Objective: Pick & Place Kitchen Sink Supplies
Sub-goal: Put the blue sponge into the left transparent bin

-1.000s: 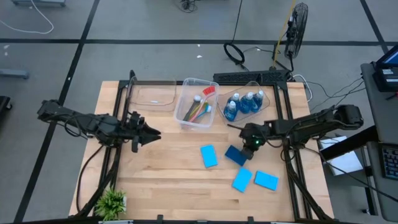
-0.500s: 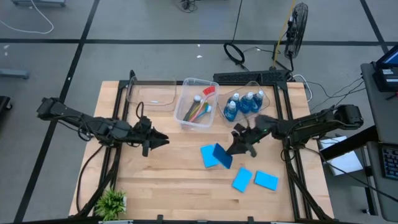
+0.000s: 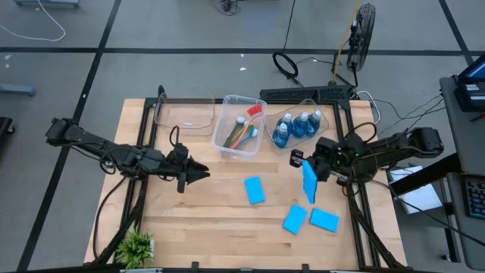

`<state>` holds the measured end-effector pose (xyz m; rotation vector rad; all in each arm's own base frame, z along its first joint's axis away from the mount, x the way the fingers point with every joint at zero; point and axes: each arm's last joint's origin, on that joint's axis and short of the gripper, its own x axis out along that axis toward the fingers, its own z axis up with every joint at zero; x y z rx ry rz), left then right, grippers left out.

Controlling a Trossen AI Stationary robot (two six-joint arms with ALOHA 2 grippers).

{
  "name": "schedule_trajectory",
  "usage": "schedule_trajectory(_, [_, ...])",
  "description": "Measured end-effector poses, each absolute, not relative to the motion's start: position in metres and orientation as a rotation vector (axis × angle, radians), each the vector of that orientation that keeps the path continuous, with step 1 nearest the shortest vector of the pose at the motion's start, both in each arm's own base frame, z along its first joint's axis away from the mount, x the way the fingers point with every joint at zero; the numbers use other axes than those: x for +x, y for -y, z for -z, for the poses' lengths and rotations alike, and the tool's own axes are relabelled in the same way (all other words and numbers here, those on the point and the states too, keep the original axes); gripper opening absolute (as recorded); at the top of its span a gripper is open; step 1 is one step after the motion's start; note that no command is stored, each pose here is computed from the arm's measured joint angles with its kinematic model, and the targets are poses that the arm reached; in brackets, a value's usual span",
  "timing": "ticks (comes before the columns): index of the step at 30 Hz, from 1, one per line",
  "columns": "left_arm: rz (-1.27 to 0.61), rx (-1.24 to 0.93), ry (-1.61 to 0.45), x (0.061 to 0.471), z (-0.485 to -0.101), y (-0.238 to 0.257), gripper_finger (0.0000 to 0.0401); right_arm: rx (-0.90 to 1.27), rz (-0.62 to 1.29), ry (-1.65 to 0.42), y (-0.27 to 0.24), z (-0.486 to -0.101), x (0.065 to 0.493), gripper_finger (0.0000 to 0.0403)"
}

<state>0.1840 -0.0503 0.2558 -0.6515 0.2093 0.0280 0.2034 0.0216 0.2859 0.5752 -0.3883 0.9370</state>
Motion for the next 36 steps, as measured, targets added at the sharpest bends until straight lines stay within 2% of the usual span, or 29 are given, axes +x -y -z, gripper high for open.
schedule_trajectory(8, [-0.020, -0.631, -0.186, 0.184, -0.258, 0.050, 0.0145, 0.595, -0.874, 0.370, -0.025, -0.284, 0.206, 0.0000])
schedule_trajectory(20, [0.005, -0.573, -0.111, 0.186, -0.265, 0.050, 0.0145, 0.639, -0.578, 0.134, -0.022, -0.255, 0.226, 0.0000])
schedule_trajectory(28, [-0.019, -0.557, -0.075, 0.186, -0.268, 0.049, 0.0145, 0.597, -0.327, 0.074, -0.017, -0.240, 0.232, 0.0000])
schedule_trajectory(36, [-0.063, -0.501, -0.061, 0.186, -0.268, 0.047, 0.0145, 0.523, -0.115, 0.100, -0.011, -0.236, 0.233, 0.0000])
